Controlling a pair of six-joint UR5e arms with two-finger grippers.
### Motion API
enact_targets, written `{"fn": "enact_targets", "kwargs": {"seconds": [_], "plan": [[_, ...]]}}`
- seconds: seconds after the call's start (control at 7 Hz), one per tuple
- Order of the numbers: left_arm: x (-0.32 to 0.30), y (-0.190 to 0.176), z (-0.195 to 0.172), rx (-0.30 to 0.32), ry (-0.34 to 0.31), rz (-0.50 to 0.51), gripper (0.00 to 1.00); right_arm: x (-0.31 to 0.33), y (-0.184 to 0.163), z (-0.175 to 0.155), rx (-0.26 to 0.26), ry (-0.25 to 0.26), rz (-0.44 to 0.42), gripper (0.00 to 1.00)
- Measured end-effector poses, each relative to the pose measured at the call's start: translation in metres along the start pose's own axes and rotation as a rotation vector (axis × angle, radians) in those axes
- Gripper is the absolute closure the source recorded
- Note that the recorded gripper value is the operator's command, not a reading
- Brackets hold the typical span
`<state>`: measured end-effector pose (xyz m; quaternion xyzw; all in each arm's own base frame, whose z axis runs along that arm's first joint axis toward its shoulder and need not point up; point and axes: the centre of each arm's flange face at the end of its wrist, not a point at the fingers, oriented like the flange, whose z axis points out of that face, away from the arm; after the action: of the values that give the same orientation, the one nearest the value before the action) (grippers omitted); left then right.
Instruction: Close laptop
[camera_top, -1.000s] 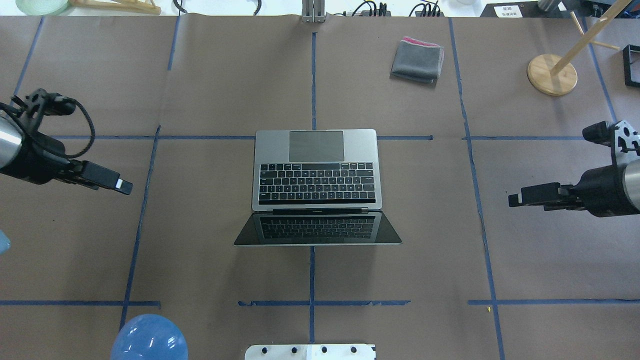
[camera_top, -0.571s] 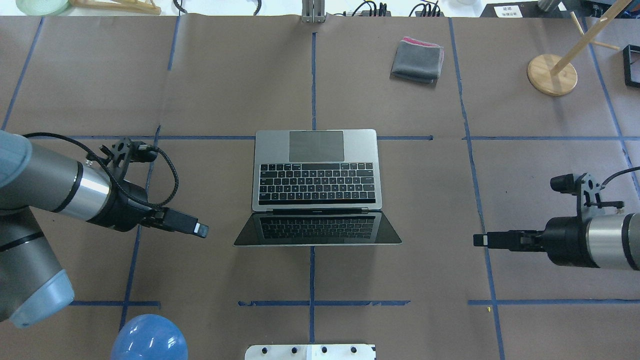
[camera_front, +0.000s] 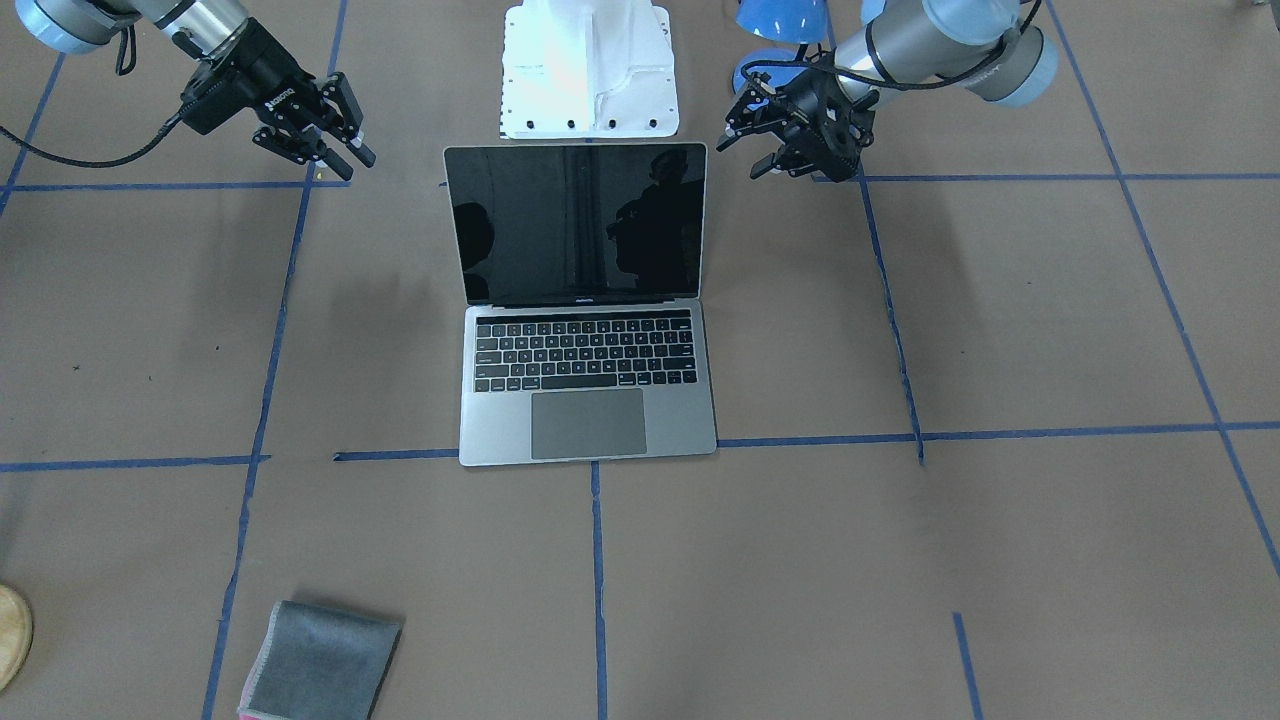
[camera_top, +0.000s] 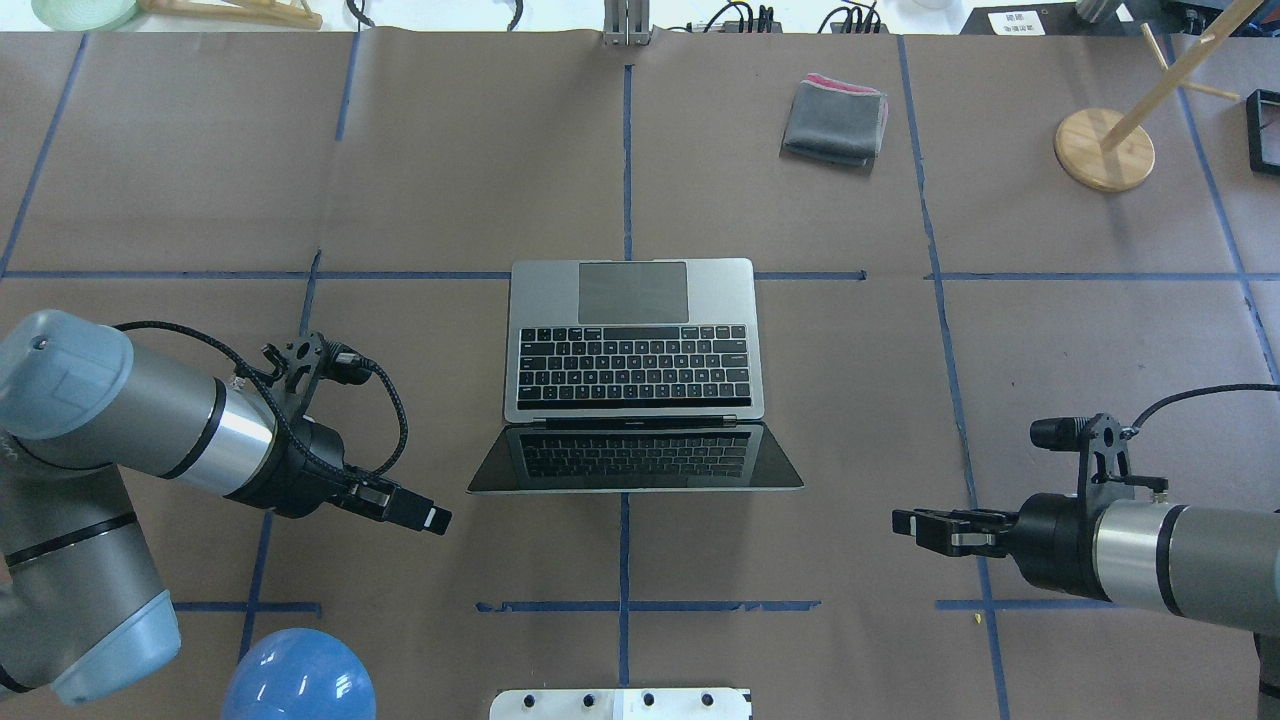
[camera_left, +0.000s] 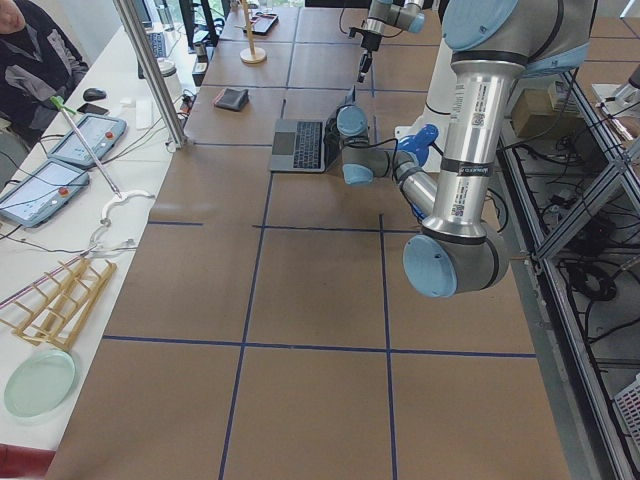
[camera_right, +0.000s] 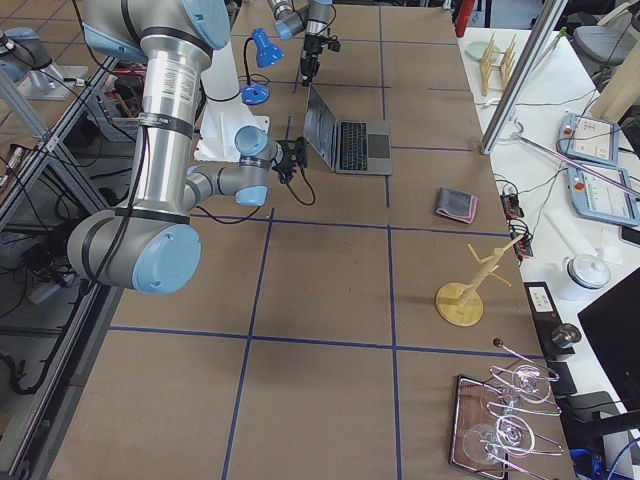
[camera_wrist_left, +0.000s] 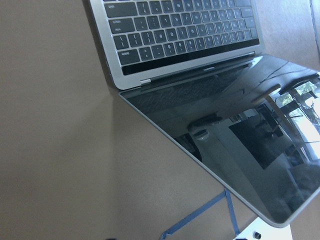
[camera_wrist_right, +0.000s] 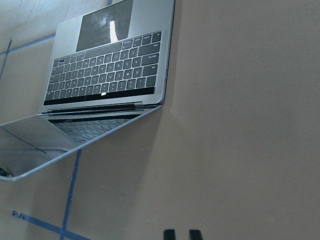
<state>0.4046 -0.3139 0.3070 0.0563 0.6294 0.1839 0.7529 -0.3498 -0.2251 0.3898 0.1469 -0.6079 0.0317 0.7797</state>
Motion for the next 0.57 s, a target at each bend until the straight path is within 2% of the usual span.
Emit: {"fn": "enact_targets", "kwargs": {"seconds": [0.29, 0.57], "plan": [[0.004, -0.002, 0.0, 0.029, 0.013, 0.03, 0.96, -0.033, 0.01, 0.015, 0.047, -0.057, 0.0, 0.95], [0.007, -0.006, 0.001, 0.117, 0.019, -0.006, 0.97, -0.061, 0.007, 0.025, 0.106, -0.105, 0.021, 0.95]]}}
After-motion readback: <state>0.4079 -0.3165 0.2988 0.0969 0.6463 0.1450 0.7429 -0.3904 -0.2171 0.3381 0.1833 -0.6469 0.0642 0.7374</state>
